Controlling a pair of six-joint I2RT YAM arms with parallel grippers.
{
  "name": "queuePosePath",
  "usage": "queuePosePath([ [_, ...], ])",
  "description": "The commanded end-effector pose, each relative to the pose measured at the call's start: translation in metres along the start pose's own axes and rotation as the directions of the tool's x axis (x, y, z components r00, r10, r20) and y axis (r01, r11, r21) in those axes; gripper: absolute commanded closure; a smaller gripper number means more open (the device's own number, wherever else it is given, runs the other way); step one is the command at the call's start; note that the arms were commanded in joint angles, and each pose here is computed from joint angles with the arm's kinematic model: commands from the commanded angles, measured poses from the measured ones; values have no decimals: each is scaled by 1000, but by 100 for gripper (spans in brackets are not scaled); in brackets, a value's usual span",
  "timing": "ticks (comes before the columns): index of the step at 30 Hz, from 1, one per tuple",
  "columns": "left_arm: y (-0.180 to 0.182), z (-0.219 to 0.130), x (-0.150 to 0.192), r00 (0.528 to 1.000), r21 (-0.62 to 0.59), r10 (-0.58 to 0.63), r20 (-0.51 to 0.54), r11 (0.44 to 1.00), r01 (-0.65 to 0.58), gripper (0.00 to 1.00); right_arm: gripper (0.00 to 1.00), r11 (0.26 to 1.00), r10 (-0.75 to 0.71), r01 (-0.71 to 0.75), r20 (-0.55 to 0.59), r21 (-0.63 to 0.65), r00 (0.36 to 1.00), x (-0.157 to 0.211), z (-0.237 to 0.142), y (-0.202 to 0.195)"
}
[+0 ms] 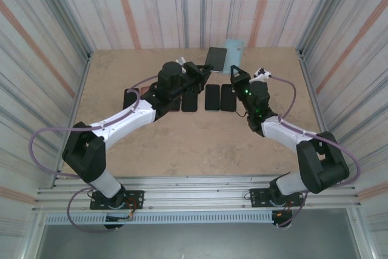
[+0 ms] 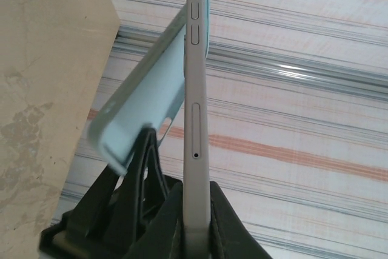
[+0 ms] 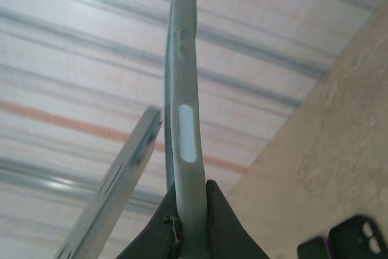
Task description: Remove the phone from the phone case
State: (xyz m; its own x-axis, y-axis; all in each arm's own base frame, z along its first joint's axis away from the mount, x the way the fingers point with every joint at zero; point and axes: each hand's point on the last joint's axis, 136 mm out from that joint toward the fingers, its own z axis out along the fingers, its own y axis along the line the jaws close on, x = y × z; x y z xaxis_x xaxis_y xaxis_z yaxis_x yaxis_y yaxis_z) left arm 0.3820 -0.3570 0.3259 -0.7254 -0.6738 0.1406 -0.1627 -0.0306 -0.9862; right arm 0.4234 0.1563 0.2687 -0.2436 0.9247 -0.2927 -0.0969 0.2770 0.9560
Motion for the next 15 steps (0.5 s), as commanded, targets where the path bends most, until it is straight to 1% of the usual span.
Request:
queuePosePath([
  [1, -47, -16, 8, 999, 121, 46, 16, 992, -48, 100, 98, 998, -49, 48, 53, 32, 997, -23, -3, 4],
  [4, -46, -10, 11, 998, 106, 68, 8, 992, -68, 100, 98, 992, -96, 96, -6, 77, 995, -32, -7, -3],
  [6, -40, -2, 13, 997, 101, 73, 10, 992, -74, 100, 98, 972, -184, 185, -19, 144, 983, -46, -15, -14],
  [8, -28, 6, 14, 997, 79, 77, 19, 994, -78, 100, 98, 956, -238, 236, -10, 172, 971, -64, -24, -17],
  [11, -15, 20, 15, 994, 53, 100, 47, 993, -102, 100, 97, 935, -284, 289, -55, 205, 957, -87, -32, -21],
  [15, 1, 46, 16, 990, 37, 128, 53, 991, -130, 100, 97, 907, -320, 341, -123, 247, 940, -104, -41, -29],
])
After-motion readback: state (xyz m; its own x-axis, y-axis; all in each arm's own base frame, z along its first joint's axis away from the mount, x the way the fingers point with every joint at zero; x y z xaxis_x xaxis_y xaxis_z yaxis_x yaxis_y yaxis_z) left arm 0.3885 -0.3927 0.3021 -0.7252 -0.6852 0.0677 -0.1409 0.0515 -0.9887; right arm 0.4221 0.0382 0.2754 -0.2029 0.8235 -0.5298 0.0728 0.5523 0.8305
